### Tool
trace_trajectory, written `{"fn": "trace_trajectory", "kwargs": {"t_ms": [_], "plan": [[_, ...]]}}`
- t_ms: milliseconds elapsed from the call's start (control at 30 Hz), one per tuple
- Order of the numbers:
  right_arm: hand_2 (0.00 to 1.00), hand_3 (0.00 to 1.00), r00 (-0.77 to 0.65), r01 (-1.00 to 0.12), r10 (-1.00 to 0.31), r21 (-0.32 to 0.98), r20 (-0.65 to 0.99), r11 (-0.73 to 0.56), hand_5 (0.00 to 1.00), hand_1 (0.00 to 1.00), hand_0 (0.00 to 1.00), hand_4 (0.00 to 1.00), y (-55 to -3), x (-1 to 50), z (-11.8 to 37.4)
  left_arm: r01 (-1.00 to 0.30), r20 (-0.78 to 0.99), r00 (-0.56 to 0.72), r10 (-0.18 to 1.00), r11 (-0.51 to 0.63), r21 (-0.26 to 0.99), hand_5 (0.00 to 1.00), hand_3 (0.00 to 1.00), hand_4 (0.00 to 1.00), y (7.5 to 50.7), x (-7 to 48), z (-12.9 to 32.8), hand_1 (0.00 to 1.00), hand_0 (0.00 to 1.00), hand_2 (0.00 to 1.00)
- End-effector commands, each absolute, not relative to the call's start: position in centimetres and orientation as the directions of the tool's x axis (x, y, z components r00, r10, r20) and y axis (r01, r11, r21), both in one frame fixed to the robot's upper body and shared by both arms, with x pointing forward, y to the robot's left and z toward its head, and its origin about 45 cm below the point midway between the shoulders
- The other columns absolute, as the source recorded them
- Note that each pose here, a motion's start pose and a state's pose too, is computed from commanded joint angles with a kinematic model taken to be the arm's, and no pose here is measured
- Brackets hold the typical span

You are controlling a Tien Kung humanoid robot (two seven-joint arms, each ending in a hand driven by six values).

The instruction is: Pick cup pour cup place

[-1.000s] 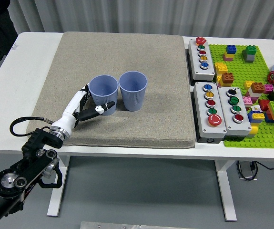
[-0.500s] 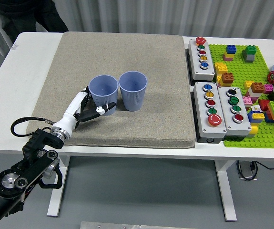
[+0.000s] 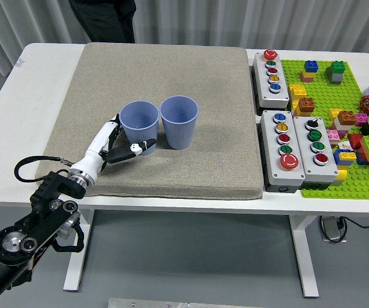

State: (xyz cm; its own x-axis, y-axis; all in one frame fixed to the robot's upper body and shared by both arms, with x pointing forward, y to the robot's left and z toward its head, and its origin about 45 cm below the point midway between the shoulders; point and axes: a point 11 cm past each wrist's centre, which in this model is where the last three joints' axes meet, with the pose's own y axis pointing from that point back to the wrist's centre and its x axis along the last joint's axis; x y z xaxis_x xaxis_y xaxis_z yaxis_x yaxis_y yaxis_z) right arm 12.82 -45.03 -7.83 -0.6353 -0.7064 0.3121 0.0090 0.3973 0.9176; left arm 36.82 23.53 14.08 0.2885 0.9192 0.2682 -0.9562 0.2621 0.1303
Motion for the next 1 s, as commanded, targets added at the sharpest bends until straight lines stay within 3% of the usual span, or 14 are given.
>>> {"fn": "trace_trajectory", "kwargs": {"t_ms": [1000], "plan": [[0.586,0.568,-0.636,0.009,-0.705,0.916,0.314,0.400,0.119,0.634,0.685,0.002,-45.12,12.83,-7.79,-0.956,0.259,0.287,0.922,0.260,0.132,0.347,0.998,0.935,22.90,36.97,13.93,0.960,0.998,0.998]]}}
